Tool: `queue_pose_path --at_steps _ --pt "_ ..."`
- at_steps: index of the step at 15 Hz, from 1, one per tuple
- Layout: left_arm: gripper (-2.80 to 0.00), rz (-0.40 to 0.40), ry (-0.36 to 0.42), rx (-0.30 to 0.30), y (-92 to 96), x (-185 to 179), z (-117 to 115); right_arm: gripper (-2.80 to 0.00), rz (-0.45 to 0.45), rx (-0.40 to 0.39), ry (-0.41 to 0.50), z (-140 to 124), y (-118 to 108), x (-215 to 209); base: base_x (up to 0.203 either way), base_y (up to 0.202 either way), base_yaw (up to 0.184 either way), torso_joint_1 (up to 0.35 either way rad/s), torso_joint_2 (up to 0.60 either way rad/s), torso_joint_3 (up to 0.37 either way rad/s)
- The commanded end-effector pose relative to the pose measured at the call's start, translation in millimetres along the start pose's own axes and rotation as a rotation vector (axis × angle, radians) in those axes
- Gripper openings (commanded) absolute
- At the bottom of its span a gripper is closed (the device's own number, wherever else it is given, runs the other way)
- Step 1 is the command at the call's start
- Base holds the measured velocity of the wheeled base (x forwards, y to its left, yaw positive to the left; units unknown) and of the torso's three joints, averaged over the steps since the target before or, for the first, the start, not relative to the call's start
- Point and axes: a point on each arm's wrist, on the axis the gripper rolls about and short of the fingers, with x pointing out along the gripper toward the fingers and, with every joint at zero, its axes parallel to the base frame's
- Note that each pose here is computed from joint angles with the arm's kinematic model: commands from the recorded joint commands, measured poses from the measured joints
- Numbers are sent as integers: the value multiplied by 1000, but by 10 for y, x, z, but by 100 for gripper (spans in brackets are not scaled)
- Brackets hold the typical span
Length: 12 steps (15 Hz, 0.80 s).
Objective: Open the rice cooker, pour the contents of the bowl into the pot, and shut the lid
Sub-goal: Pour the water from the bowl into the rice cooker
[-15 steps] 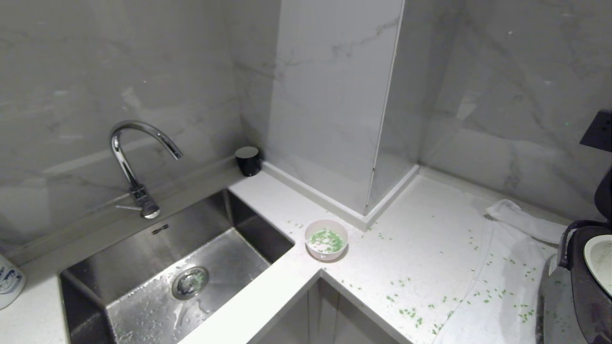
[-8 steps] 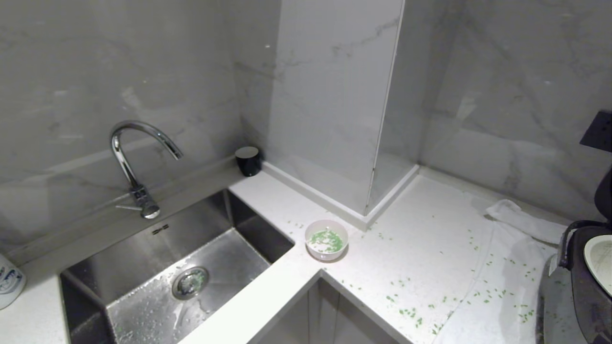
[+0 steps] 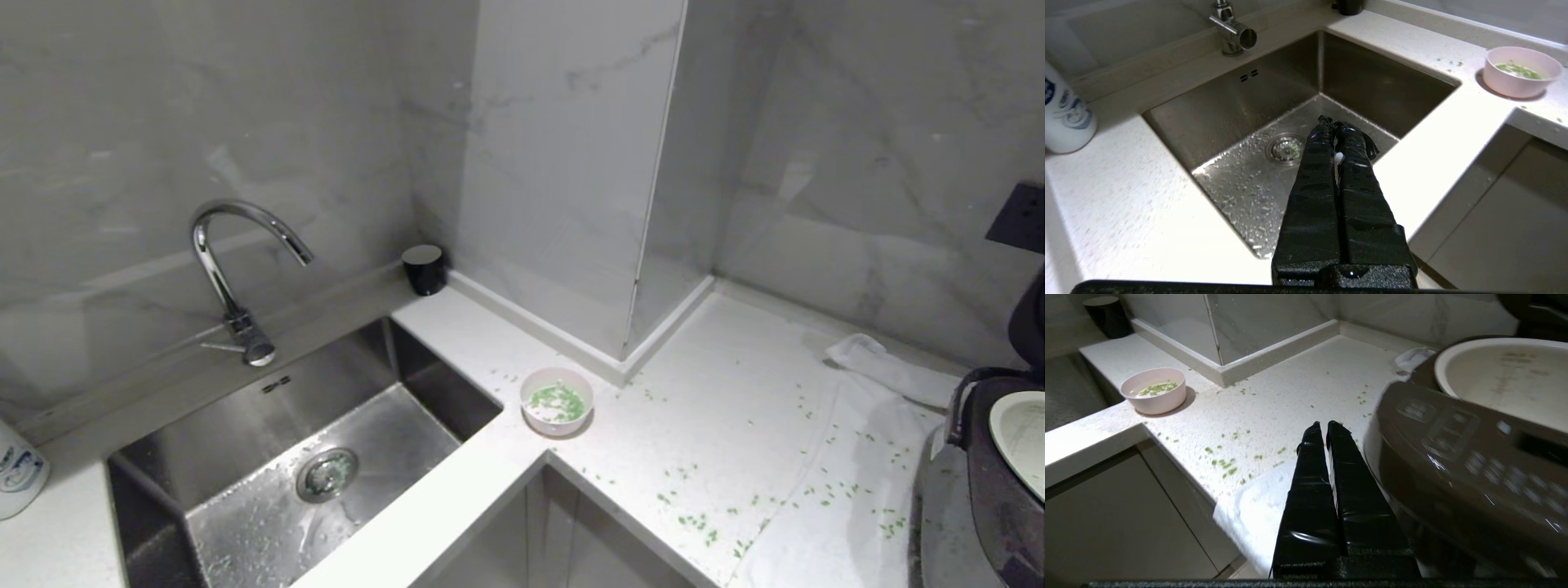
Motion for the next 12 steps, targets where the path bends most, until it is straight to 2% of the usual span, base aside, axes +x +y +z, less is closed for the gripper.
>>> queue_pose_path --at_steps 1,6,12 --pt "-280 -1 5 3 -1 1 -6 -280 1 0 -1 -4 0 0 -186 0 -8 -3 4 1" --pt "-280 0 5 5 -1 1 -6 -280 1 0 1 -4 0 1 -190 0 -3 -4 1 3" --pt "-280 0 3 6 -1 0 -2 -280 4 -4 1 -8 0 1 -8 0 -8 -6 -2 2"
